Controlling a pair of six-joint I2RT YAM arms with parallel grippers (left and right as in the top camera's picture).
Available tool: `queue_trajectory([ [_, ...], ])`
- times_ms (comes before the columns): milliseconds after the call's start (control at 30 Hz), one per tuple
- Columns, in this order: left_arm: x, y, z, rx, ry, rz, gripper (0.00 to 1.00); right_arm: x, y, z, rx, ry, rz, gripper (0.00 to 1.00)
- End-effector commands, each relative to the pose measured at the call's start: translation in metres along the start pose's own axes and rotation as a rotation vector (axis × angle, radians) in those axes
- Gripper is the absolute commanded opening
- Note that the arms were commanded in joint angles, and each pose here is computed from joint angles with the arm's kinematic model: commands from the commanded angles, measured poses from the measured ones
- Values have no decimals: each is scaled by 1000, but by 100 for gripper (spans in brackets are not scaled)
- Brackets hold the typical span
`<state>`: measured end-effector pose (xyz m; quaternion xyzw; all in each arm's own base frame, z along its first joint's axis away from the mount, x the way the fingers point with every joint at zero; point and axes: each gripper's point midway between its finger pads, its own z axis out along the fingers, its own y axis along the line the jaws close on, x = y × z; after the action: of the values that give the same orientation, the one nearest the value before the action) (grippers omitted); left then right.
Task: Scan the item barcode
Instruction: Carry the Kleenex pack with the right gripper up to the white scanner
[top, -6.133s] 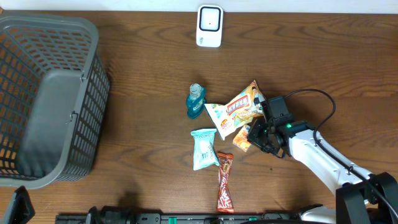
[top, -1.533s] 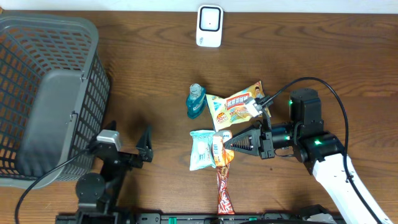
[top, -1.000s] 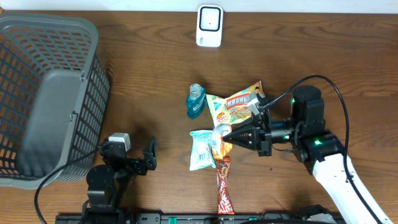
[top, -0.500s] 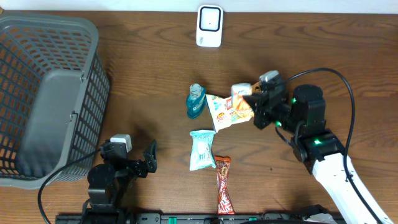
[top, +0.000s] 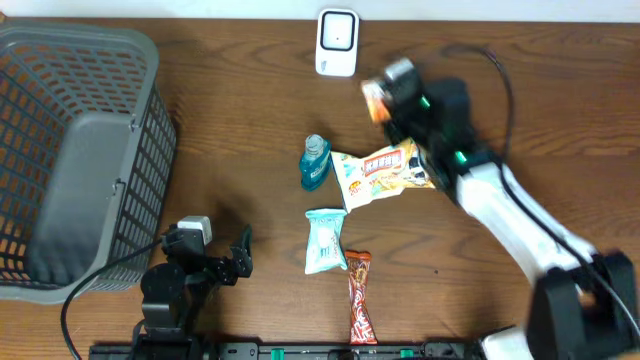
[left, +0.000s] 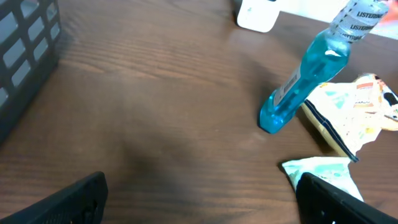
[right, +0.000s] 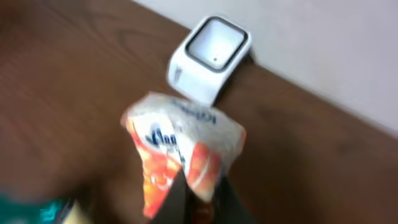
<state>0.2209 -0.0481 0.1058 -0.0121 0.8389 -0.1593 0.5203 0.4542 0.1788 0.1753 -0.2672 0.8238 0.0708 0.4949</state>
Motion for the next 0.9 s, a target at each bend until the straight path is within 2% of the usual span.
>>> queue_trajectory([
  [0,7,0,1,2,25,-5,97,-38,-21,33,178,37,-246,1],
  [233,7,0,0,2,25,-5,96,-62,-57,105,435,147,-465,1],
  [400,7,0,1,2,25,-5,96,-70,-54,147,444,137,-540,1],
  [633,7,0,1,2,25,-5,97,-61,-47,191,499,138,-619,1],
  [867,7,0,1,1,25,-5,96,-65,-21,208,497,70,-659,1],
])
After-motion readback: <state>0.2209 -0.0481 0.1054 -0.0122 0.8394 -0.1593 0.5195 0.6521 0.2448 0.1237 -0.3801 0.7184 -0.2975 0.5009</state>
